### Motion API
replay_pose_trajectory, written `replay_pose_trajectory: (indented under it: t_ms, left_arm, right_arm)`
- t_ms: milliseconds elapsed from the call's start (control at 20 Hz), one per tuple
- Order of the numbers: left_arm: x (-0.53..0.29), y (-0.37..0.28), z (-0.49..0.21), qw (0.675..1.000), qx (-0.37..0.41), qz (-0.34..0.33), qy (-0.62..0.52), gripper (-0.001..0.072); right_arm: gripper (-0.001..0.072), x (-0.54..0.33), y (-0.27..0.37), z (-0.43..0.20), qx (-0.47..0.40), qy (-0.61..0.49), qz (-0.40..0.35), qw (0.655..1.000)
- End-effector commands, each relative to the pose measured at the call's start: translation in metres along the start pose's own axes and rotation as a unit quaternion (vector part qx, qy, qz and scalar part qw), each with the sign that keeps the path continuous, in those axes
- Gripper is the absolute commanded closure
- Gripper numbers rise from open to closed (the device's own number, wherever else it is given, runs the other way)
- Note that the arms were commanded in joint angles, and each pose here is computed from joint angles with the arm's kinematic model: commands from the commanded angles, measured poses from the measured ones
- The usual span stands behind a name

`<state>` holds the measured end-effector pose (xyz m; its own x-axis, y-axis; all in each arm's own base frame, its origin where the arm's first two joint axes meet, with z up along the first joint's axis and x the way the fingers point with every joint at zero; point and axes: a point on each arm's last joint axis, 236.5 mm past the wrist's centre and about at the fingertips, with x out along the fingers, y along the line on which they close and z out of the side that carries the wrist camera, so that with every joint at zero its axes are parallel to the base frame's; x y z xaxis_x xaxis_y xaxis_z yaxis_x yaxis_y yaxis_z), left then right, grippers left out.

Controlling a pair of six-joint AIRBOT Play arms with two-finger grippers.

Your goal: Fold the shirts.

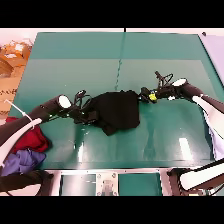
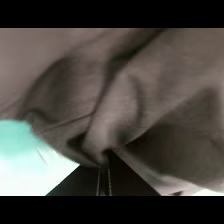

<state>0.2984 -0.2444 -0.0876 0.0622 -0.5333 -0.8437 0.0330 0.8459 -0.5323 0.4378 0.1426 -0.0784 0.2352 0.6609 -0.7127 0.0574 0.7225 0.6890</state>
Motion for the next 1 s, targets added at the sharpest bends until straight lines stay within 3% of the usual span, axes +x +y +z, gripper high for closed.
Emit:
replay_pose_trajectory:
  t_ms: [0,200,350,500,700,800,950]
  left_arm:
    - [-0.027,-0.013,0.013,0.999,0.05,0.017,-0.012,0.0688]
    - [-0.161,-0.074,0.078,0.971,0.161,0.055,-0.168,0.0688]
    - [-0.311,-0.143,0.094,0.915,0.236,0.052,-0.322,0.0688]
    - [-0.442,-0.204,0.064,0.846,0.294,0.018,-0.445,0.0687]
    - [-0.559,-0.246,0.001,0.765,0.339,-0.018,-0.547,0.0687]
    - [-0.577,-0.247,-0.015,0.749,0.345,-0.022,-0.565,0.0687]
    - [-0.567,-0.24,-0.02,0.763,0.345,-0.013,-0.547,0.0686]
  right_arm:
    - [0.0692,-0.031,0.023,0.014,-0.031,-0.002,0.03,0.999]
    - [0.0692,-0.131,0.096,0.037,-0.123,-0.086,0.05,0.987]
    - [0.0692,-0.235,0.178,0.027,-0.225,-0.202,0.05,0.952]
    - [0.0692,-0.344,0.262,-0.02,-0.324,-0.335,0.042,0.884]
    - [0.0692,-0.467,0.332,-0.089,-0.374,-0.514,0.019,0.772]
    - [0.0692,-0.495,0.339,-0.106,-0.373,-0.554,-0.011,0.744]
    - [0.0691,-0.507,0.337,-0.103,-0.37,-0.573,-0.029,0.731]
